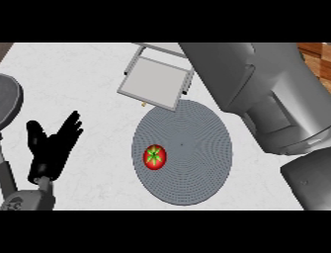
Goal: Pick the sweet potato from the placemat and place it in the tiered shelf
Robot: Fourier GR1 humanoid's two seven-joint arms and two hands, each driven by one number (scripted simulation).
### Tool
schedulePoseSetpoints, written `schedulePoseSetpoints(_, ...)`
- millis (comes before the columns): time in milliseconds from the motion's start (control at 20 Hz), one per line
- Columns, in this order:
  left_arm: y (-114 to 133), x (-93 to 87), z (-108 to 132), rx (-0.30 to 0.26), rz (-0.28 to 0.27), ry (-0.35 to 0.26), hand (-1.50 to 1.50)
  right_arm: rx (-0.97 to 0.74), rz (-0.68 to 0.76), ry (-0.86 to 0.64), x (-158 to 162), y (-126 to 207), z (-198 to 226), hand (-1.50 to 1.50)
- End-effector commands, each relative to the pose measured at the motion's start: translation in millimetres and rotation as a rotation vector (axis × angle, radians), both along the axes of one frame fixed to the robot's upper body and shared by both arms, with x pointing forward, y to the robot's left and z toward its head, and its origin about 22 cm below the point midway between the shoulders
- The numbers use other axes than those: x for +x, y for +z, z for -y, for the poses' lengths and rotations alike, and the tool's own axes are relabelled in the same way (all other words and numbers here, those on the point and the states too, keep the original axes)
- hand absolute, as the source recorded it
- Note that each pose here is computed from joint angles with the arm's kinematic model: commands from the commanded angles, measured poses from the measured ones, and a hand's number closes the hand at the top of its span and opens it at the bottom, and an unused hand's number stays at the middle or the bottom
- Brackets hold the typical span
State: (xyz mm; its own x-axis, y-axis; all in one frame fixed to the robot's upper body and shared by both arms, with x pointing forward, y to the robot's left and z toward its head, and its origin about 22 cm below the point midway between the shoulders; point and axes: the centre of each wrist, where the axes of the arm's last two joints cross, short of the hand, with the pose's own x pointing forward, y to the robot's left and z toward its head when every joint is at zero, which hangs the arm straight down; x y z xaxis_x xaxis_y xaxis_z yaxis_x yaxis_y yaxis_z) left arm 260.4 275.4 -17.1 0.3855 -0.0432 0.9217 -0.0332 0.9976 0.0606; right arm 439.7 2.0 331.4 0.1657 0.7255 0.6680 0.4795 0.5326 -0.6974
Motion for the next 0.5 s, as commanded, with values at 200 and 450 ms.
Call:
schedulePoseSetpoints(200,-15.5,-3.3,-9.1,-0.013,-0.049,0.026,0.0,0.283,0.171,0.009,-1.0,6.2,7.7,-1.5)
schedulePoseSetpoints(450,-12.2,-9.2,-3.5,0.004,-0.046,0.012,0.0,0.462,0.258,0.017,-8.6,31.1,8.8,-1.5)
